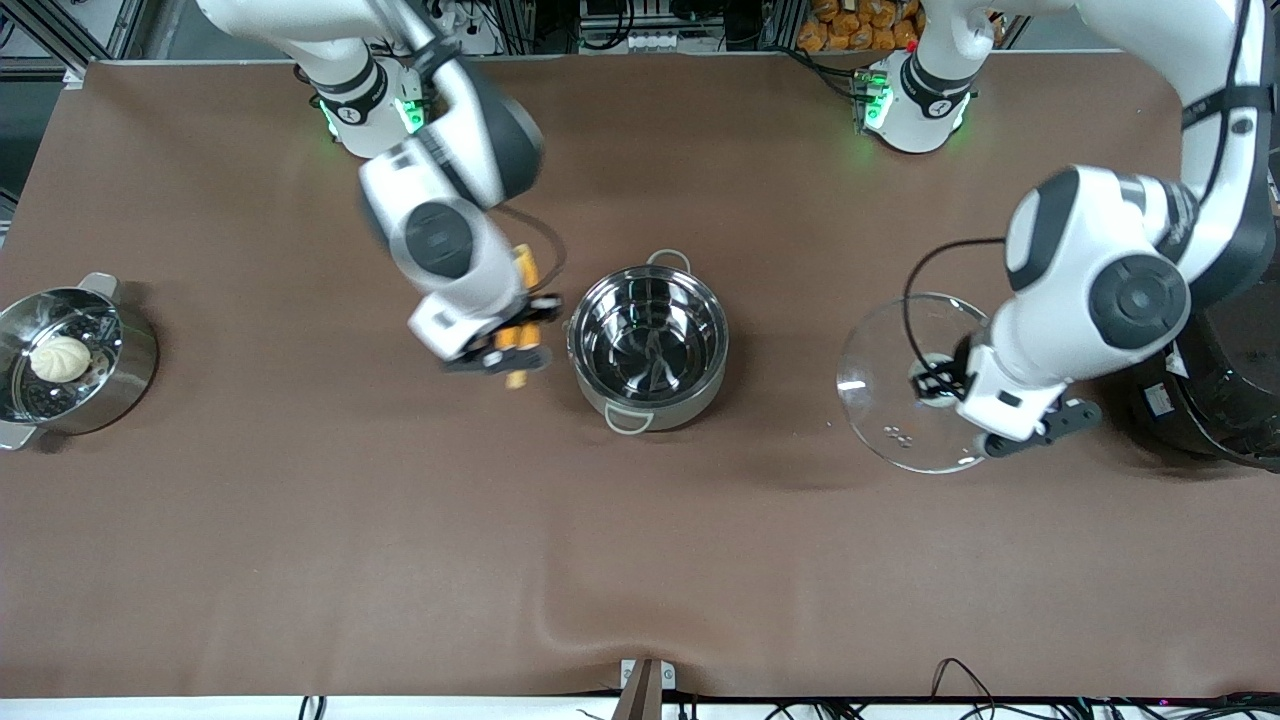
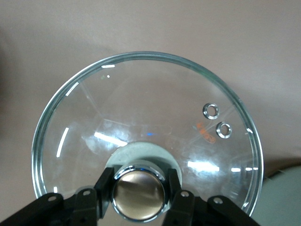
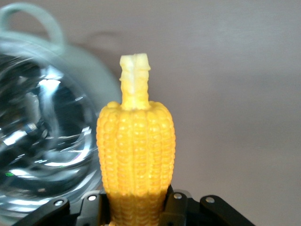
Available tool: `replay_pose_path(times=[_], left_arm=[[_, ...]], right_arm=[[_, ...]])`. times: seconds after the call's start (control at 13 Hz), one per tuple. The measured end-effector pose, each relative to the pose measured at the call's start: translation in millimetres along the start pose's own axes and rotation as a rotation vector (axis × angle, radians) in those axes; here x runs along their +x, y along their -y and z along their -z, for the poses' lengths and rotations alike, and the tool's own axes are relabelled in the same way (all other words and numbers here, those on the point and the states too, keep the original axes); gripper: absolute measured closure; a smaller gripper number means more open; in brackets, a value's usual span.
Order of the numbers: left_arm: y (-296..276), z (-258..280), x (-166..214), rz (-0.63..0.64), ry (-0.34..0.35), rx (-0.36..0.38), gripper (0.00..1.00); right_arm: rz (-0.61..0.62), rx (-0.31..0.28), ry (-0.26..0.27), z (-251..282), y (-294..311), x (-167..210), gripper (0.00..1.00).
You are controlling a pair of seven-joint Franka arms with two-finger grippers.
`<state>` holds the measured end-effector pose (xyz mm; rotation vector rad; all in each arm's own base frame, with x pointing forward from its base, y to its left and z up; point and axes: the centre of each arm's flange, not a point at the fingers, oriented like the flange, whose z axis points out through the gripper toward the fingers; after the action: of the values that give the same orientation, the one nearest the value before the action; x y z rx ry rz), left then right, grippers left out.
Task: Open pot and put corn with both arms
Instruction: 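Lower the corn into the pot while the left gripper sets the lid down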
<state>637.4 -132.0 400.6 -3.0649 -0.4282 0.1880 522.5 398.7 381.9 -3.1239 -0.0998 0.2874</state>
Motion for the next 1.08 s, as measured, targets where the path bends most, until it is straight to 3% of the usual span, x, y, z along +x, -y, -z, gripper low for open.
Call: replay_pose_path(times=[0.23, 0.38, 0.54, 1.08], left_arm=[[23.9, -71.4, 2.5, -0.034, -0.043, 0.033, 0.49], [37.9, -111.0, -0.9, -0.041, -0.079, 0.026, 0.49], [51.4, -141.3, -5.0, -0.061, -0.072, 0.023, 0.49], [79.3, -180.9, 4.1, -0.095, -0.061, 0.015, 0.49]], right_arm=[[0.03, -0.005, -0.005, -14.1, 51.1, -9.2, 0.61], [0.004, -0.005, -0.005, -28.9, 69.8, 1.6, 0.61], [0.003, -0.006, -0.007, -42.8, 80.4, 15.2, 0.61], [0.027, -0.026, -0.038, -53.9, 99.2, 27.0, 0.61]])
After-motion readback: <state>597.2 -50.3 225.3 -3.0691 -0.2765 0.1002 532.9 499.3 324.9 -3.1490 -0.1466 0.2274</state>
